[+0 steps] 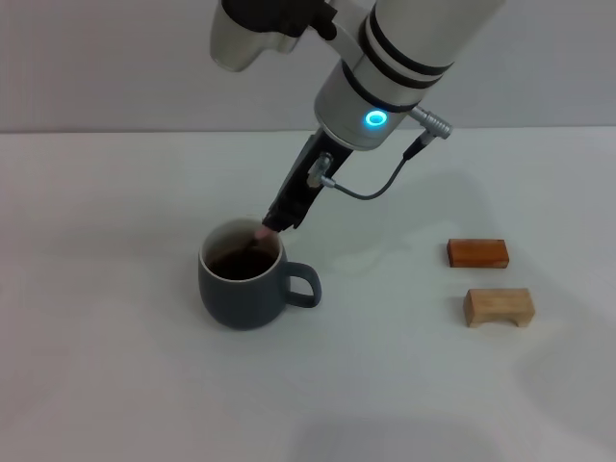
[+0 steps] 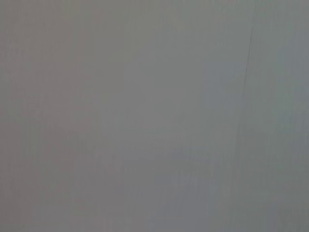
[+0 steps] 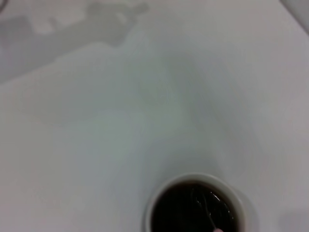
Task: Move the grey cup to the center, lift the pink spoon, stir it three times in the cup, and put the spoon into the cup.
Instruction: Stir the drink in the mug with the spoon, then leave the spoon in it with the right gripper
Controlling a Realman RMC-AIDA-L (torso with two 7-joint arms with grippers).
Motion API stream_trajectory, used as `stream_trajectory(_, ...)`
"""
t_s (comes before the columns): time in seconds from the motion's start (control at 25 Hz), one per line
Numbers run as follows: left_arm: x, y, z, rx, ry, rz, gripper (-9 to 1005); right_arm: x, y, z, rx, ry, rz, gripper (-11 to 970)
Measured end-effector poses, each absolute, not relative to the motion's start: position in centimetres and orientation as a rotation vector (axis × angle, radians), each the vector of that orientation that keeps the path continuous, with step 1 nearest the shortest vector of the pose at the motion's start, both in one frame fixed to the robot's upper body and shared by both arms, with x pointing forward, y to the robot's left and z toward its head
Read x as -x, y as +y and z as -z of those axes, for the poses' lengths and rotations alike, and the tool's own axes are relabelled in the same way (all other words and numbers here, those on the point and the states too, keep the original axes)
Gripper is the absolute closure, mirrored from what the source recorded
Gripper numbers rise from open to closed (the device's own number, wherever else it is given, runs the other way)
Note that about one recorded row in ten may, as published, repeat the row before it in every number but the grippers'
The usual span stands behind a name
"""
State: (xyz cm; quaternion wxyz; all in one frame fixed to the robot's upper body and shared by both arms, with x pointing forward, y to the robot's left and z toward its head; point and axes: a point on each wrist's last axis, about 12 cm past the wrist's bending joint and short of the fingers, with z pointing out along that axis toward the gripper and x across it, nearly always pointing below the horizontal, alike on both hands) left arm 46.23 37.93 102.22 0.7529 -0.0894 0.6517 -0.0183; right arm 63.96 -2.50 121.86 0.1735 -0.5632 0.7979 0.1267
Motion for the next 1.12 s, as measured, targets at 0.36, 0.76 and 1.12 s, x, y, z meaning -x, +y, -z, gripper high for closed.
stream_trajectory(0.36,-46.3,37.9,-102.3,0.195,1.421,0.040,979,-63.5,-2.6,-121.7,1.627,2.293,-0.366,769)
stream_trajectory(0.76,-46.3,37.9,-102.3,0.195,1.419,0.040,979,-63.3,-2.3,-121.3,1.638,2.279,-0.356,730)
stream_trajectory(1.12,-46.2,37.9,-102.3,0.193,1.412,0.041,978,-63.0,-2.1,-120.5,1.675,2.281,-0.281,694)
